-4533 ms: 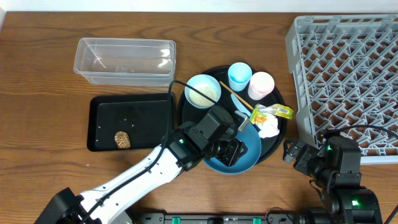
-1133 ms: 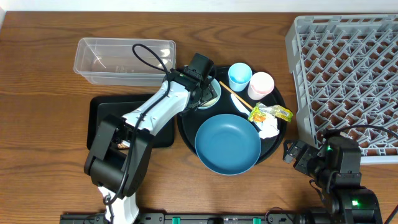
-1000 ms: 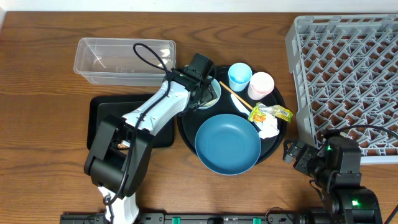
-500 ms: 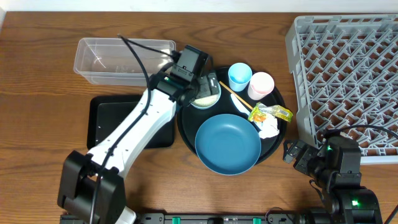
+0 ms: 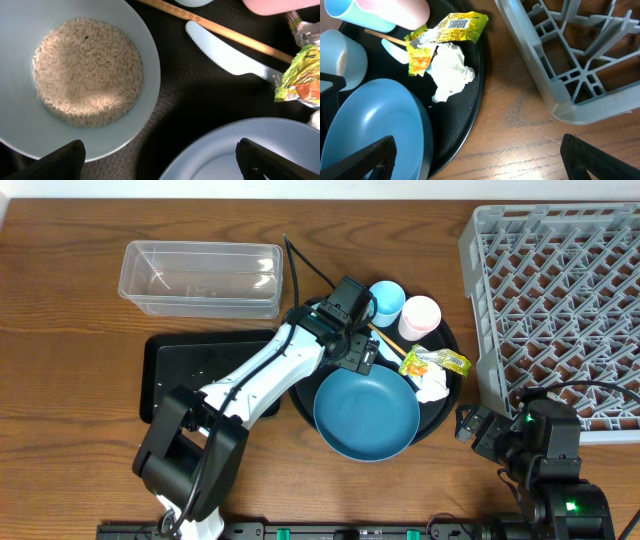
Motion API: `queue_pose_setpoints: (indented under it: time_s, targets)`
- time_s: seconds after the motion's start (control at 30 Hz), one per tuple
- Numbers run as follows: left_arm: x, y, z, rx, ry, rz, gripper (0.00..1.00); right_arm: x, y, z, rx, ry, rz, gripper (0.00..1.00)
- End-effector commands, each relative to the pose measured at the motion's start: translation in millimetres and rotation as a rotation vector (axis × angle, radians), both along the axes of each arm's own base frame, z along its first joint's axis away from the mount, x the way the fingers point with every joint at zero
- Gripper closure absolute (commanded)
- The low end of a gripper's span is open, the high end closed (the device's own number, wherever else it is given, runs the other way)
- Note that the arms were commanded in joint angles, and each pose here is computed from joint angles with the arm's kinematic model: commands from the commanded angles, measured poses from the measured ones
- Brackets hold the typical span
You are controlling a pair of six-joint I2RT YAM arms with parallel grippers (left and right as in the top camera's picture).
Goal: Sort waste into correct bins and load items into the dishwasher rack
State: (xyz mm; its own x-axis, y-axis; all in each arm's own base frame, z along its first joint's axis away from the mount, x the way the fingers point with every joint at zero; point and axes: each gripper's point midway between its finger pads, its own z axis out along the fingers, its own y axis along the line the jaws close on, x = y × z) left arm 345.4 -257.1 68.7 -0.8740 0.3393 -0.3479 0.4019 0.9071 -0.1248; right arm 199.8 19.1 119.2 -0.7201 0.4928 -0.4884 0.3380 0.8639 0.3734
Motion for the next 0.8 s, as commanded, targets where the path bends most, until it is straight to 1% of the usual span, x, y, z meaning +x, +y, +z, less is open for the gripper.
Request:
queue_pose_setpoints:
  time_s: [0.0,0.23,0.43,0.5,0.6,0.77]
  targets:
    - [4,-1,-3,0.018,-0.018,-0.057,0.03,2,-3,7,-0.017,-0.019,-0.002,0.01]
    - [18,-11,-6,-0.005,-0.071,-0.081,0.04,2,-3,7,-0.017,-0.019,-0.002,0.01]
    - [23,-9,-24,0.029,-0.068,-0.076,0.04,2,-3,6,-0.017,-0.019,-0.002,0.01]
    - [27,-6,-24,0.045,-0.086,-0.066,0.07,2,-3,7,-0.017,-0.019,-0.002,0.01]
    - [31,-6,-23,0.049,-0.100,-0.061,0.09,2,-3,7,-0.017,-0.019,-0.002,0.01]
    - [32,-7,-22,0.044,-0.108,-0.060,0.25,2,-3,7,-0.017,-0.019,-0.002,0.01]
